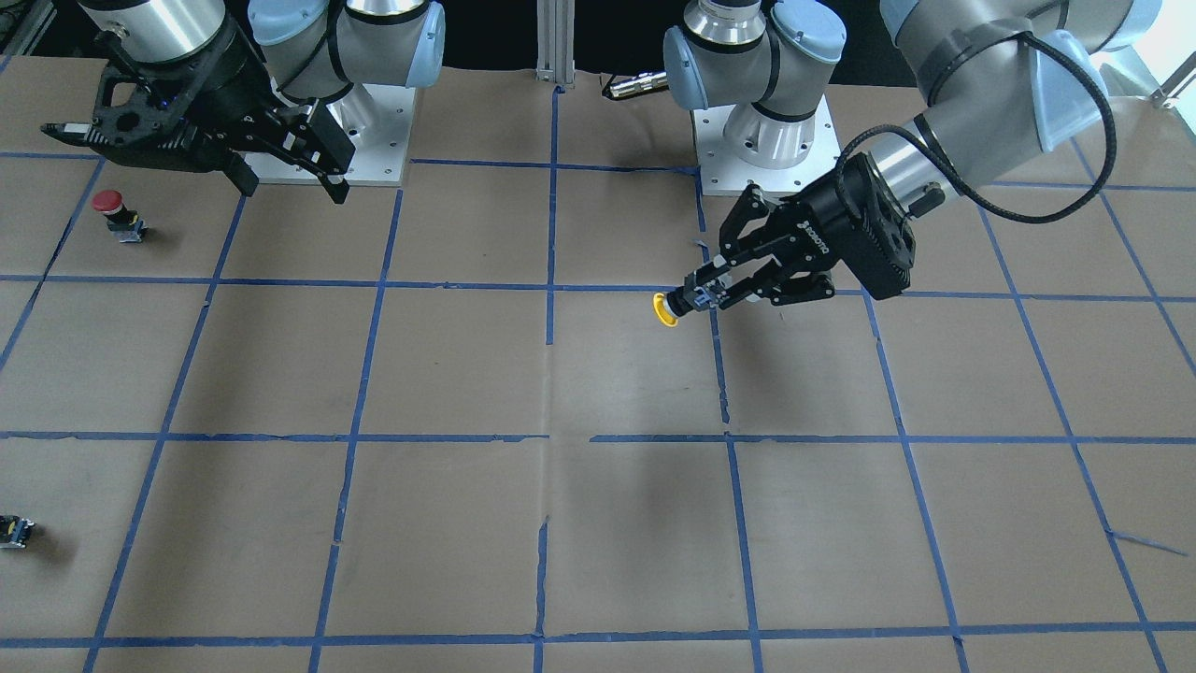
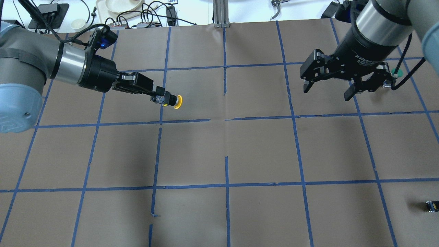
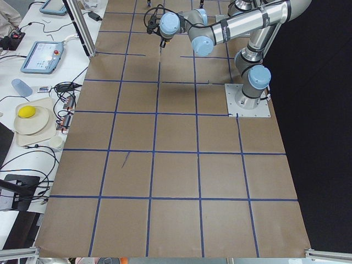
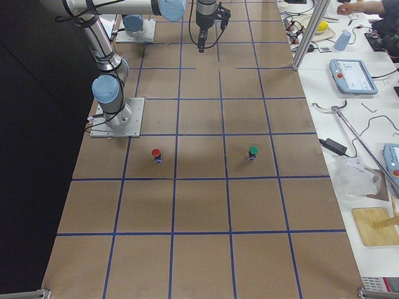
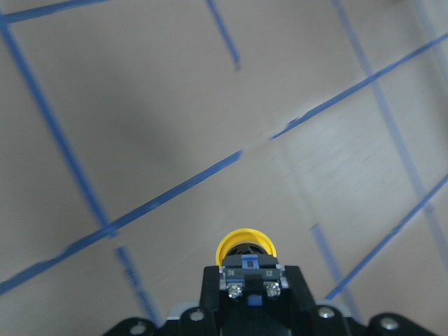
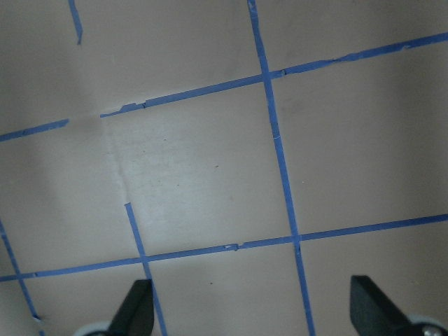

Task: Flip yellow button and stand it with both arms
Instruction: 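Lift the button with the left gripper while the right gripper approaches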

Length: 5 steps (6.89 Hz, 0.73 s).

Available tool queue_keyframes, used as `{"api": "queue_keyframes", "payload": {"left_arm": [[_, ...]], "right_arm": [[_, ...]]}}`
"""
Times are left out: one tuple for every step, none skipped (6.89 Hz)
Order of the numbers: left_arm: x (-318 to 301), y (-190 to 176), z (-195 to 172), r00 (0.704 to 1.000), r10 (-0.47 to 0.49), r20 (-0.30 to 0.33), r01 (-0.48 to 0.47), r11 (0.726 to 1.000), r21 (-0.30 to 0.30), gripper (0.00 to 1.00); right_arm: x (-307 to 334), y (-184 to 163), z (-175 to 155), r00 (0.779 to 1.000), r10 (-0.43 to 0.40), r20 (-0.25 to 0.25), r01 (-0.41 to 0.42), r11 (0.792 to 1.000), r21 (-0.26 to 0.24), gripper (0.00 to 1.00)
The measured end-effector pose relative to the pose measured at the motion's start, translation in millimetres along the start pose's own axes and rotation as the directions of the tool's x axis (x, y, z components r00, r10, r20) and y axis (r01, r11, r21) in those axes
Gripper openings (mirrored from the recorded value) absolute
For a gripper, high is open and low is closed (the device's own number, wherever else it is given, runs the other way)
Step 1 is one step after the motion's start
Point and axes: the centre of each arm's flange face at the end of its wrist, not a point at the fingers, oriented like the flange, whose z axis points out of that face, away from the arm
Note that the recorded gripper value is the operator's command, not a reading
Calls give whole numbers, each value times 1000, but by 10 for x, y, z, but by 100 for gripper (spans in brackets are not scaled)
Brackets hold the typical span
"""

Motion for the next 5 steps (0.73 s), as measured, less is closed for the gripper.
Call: {"api": "queue_keyframes", "payload": {"left_arm": [[197,5,19,990,-66,-127,72,996,50,33],[310,21,52,959,-115,-258,140,987,80,33],[362,55,102,907,-159,-389,211,973,95,33],[380,79,142,847,-186,-499,269,958,99,33],[394,72,160,784,-198,-588,313,945,99,33]], "right_arm": [[-9,-35,-27,992,87,93,-86,996,-18,100],[32,-103,-81,958,197,209,-189,980,-56,100],[65,-172,-156,890,320,325,-298,947,-118,100],[41,-204,-223,811,416,410,-370,909,-191,100],[-21,-215,-280,728,497,473,-414,868,-274,100]]}}
